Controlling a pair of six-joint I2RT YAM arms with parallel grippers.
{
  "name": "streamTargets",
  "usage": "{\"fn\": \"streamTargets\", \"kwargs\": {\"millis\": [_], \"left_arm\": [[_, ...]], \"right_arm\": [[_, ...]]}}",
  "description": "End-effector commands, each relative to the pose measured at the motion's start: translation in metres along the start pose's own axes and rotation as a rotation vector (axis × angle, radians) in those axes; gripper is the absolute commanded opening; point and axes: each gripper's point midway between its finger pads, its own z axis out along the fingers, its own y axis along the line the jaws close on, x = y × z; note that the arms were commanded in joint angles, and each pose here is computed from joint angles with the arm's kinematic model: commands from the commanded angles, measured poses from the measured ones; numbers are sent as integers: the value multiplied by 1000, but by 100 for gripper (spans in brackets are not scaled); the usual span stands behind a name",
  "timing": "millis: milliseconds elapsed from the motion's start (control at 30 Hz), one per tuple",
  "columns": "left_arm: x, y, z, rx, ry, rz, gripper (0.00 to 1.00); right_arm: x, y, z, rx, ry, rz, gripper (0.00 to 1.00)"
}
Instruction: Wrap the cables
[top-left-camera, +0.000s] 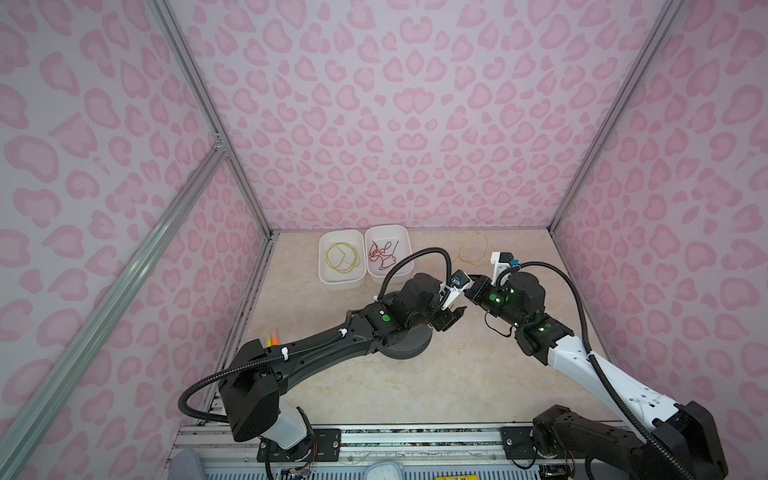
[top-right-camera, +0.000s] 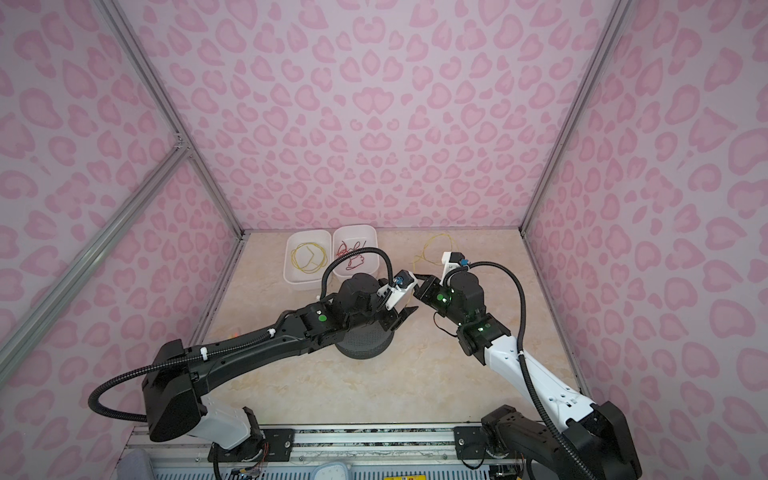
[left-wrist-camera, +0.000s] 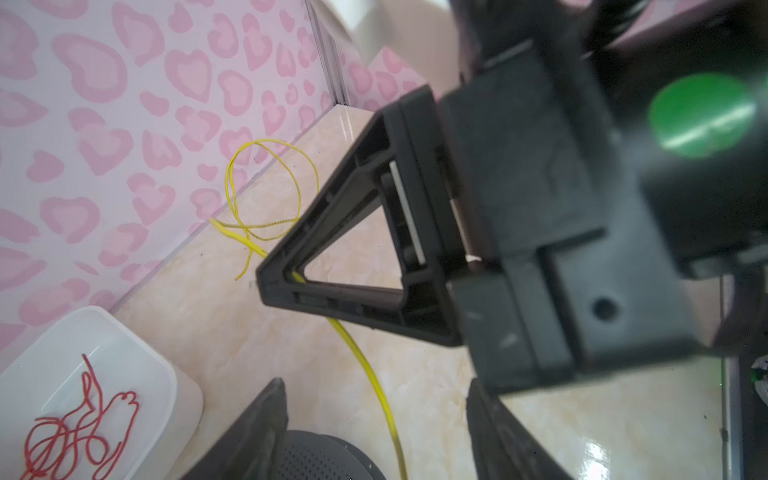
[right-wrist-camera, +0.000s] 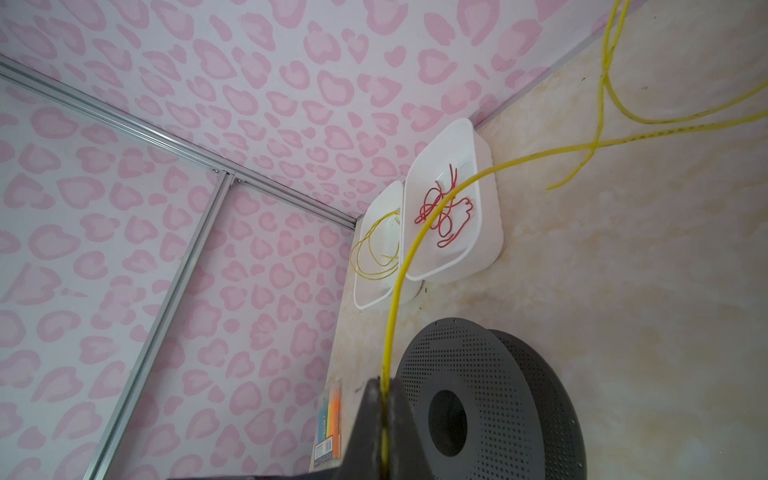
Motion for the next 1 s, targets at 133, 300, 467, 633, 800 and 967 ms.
{"fn": "streamTargets", "kwargs": {"millis": [133,300,467,633,800,967], "left_arm": [[-7,7,13,-30,-30,-33,36],[-5,15,13,-66,-31,-41,3],[-1,18,6,-68,-40,-42,3],[-1,22,-5,-56,-65,-69,4],[2,27,-17,-49,-76,-85,4],[1,32,-31,-42,-105,-118,4]], "right_arm": [[4,5,0,-36,-4,22,0],[5,7,-3,-40,-2,19,0],[3,6,-7,-36,-17,15,0],[1,5,-11,-39,-39,15,19],[-15,-2,-28,-6,-83,17,50],[-42,-36,-61,87,-171,46,66]]}}
